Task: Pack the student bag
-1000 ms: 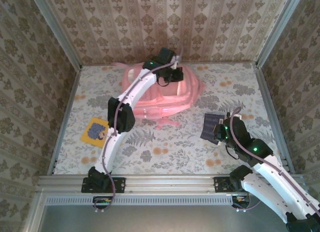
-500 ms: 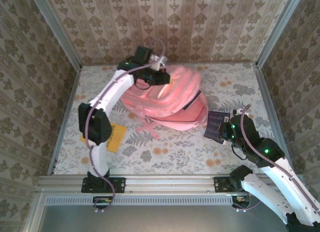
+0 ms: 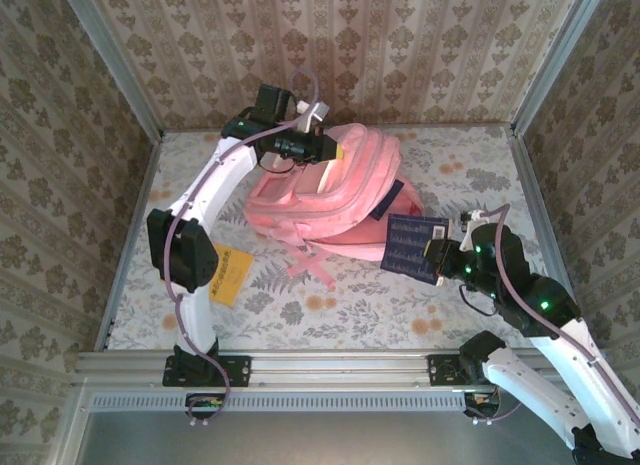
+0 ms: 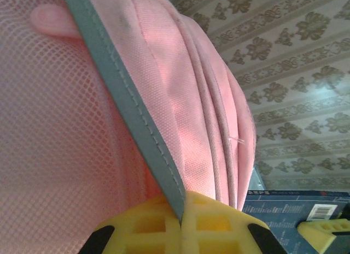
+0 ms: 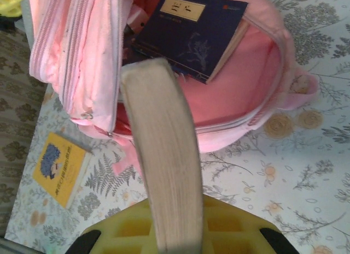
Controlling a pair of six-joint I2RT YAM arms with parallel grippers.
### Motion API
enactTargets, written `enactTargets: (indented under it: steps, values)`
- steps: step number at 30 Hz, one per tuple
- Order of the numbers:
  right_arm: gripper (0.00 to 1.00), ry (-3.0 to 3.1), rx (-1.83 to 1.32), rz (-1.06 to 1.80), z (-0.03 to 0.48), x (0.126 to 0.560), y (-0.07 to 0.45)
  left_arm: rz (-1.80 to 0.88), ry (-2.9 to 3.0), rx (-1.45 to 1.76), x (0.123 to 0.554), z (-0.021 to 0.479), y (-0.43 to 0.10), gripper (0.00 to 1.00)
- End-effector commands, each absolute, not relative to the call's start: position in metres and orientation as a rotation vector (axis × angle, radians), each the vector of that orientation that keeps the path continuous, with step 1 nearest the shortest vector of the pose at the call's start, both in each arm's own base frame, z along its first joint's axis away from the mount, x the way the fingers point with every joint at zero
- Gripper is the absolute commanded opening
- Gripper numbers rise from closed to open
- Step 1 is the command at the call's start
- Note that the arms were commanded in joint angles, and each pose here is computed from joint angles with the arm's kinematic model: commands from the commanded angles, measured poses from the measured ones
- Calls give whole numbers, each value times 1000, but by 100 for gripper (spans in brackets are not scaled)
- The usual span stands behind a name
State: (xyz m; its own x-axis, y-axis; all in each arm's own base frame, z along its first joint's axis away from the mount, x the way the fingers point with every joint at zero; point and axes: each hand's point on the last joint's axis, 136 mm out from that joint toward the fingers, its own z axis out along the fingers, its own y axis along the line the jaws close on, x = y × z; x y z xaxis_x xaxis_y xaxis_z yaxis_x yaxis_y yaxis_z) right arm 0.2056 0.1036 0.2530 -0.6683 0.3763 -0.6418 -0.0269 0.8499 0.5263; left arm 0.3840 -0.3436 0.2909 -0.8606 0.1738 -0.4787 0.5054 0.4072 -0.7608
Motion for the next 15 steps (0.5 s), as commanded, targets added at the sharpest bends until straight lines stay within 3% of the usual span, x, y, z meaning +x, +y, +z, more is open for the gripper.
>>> enactTargets:
  steps: [1, 5, 9, 15]
  values:
    - [0, 2096, 279, 794, 283, 223, 118, -1583, 2086, 745, 359, 362, -344, 0]
    - [0, 1981, 384, 958, 289, 255, 120, -1621, 2035, 762, 358, 372, -334, 0]
    - [0, 1860, 452, 1296, 284, 298, 126, -1660, 2004, 786, 353, 377, -333, 0]
    - [0, 1848, 348, 1452, 268, 335, 147, -1694, 1979, 797, 351, 376, -335, 0]
